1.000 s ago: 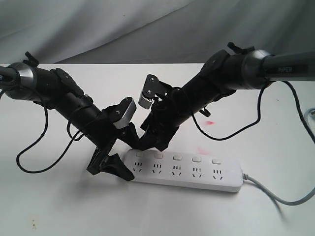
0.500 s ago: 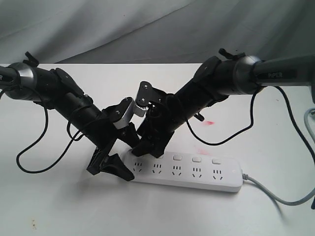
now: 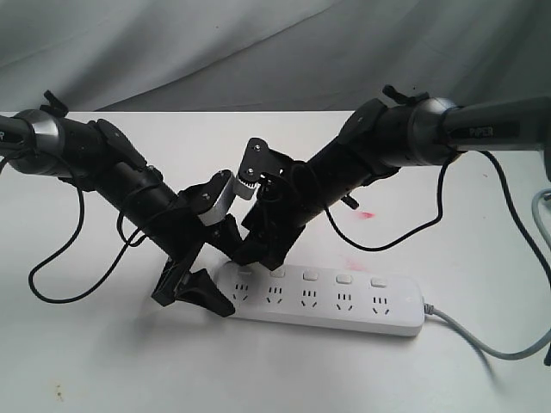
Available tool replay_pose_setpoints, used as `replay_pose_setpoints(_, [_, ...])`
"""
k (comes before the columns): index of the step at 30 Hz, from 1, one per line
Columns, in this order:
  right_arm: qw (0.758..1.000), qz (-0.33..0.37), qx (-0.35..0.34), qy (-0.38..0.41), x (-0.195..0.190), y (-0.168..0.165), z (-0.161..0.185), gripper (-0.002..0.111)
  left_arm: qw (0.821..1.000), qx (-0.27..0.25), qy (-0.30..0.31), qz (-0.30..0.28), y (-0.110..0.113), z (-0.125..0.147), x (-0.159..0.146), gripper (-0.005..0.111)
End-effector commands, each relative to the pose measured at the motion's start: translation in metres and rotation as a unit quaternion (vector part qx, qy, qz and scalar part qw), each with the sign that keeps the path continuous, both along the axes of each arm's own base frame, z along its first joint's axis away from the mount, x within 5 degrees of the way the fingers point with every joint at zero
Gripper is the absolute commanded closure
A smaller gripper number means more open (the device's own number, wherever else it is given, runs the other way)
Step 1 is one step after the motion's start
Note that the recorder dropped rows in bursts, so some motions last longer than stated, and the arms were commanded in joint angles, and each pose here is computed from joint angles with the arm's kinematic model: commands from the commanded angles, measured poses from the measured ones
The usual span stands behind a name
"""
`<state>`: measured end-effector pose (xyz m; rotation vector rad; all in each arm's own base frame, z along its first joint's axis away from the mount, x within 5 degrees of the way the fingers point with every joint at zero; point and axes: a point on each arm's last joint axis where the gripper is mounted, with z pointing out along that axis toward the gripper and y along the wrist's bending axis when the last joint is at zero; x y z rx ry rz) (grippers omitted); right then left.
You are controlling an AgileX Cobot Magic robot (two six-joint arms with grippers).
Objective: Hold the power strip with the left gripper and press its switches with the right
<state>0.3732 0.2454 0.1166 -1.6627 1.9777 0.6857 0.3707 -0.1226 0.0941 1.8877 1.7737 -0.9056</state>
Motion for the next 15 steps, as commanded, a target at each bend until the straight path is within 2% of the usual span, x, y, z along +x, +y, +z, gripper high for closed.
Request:
replay_pose_setpoints(1, [1.0,0.012,-0.013,-0.006,0.0,-0.002,0.0,0.049,1.0,0.0,0.004,-0.001,-0.002,-0.001,-0.002,0.107])
replay_pose_setpoints(6, [1.0,0.007,-0.022,0.001,-0.001,-0.003,-0.001,0.049,1.0,0.0,0.004,-0.001,-0.002,-0.001,-0.002,0.107])
replay_pose_setpoints(15, [1.0,-0.007,0.009,0.012,-0.002,0.0,0.014,0.049,1.0,0.0,0.004,-0.001,-0.002,-0.001,-0.002,0.107])
